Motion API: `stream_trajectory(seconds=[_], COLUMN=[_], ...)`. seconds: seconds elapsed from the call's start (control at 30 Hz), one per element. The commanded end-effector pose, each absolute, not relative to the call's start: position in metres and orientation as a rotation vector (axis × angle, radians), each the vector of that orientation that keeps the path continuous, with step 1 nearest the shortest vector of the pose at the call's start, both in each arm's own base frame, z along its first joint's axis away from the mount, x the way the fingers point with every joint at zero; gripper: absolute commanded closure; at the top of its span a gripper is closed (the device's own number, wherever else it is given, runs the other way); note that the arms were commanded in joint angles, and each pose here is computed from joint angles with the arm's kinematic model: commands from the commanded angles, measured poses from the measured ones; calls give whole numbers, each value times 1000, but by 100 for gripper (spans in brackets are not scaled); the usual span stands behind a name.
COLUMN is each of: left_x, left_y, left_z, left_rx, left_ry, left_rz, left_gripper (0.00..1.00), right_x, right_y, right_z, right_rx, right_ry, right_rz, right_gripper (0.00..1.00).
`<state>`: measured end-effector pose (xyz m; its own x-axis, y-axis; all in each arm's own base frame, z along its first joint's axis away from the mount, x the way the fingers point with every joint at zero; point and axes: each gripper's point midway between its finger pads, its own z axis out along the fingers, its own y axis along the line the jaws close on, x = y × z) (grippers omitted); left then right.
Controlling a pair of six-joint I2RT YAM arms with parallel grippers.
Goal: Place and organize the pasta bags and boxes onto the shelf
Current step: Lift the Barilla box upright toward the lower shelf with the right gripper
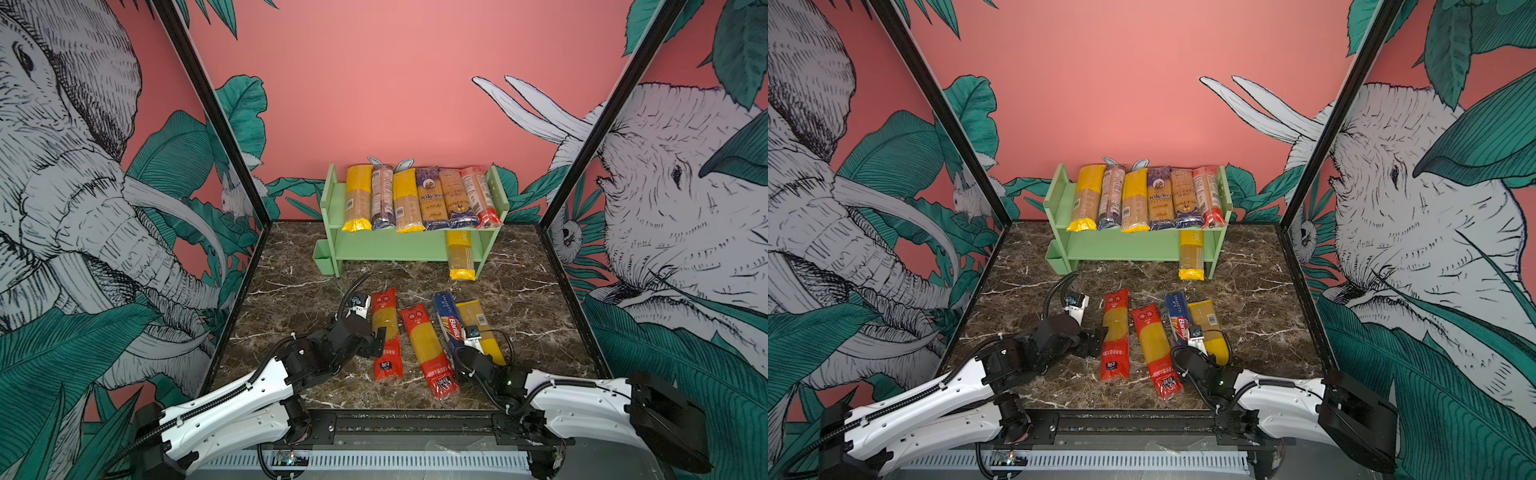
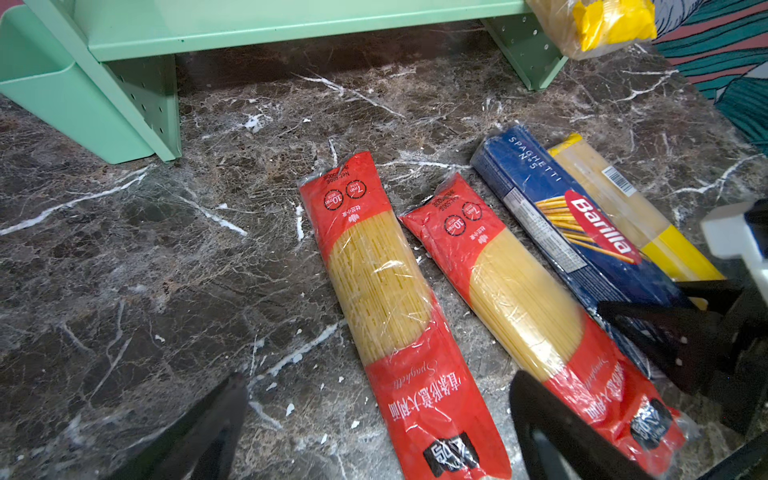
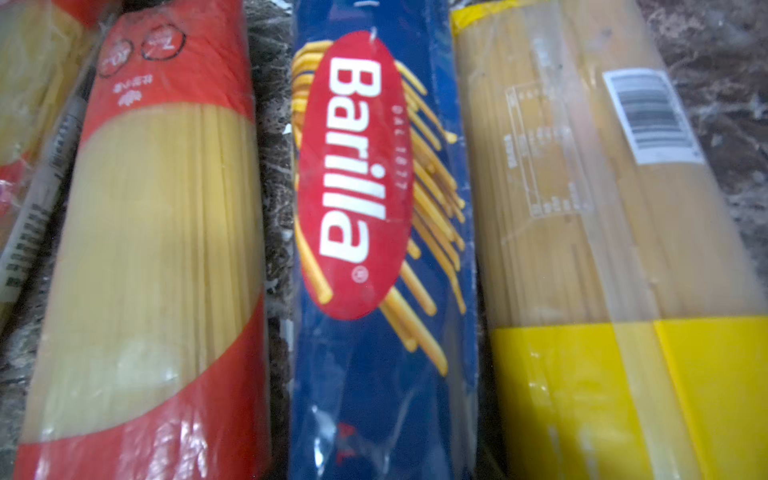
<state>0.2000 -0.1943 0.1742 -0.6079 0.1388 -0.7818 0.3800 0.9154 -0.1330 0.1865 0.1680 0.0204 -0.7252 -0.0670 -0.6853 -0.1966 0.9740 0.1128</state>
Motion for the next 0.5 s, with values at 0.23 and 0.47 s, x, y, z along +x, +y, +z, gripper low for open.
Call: stream_trajectory(seconds=[0.23,0.47], left_x=[200,201], left_y=[-183,-181], left_z=[196,198], left_rx=[322,322], left_ry=[2177,2167], left_rz=[-356,-342], left_gripper=[1,1], right_x=[164,169], right_y=[165,187], right_z=[24,75], right_rx=[-269,-320], right_ry=[2438,2351], right_rz=[273,359], right_gripper=[91,100])
